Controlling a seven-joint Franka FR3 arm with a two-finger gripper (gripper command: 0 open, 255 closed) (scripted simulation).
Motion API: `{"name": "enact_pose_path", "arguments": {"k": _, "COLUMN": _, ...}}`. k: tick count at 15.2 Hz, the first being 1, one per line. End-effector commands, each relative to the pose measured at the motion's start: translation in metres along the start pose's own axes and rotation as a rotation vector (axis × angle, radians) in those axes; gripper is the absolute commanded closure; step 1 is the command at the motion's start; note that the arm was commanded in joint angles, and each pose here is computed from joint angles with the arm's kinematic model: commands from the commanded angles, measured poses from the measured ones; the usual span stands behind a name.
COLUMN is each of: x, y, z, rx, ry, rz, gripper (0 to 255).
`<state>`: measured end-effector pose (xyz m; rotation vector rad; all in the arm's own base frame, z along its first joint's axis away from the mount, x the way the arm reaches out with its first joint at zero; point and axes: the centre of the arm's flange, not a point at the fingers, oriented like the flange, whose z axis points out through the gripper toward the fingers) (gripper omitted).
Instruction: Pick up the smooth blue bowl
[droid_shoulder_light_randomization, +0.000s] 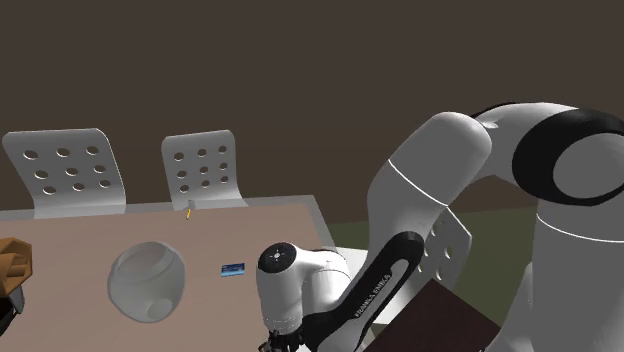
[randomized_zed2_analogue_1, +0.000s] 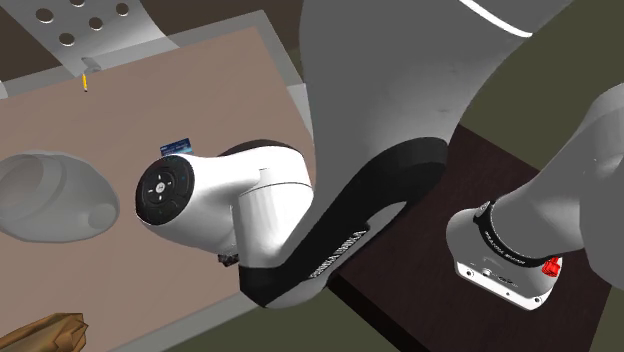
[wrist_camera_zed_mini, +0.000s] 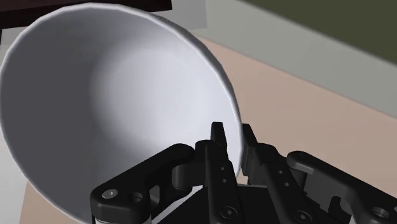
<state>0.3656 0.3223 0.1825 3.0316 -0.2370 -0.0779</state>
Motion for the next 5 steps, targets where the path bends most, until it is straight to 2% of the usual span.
{"name": "enact_pose_path", "arguments": {"k": 1, "x": -0.002, "y": 0.000, "z": -0.011, "rx": 0.000, "ry": 0.000, "rz": 0.000, "gripper": 255}}
{"name": "enact_pose_path", "arguments": {"k": 5, "x": -0.002, "y": 0.002, "z": -0.022, "rx": 0.000, "ry": 0.000, "rz": 0.000, "gripper": 255}}
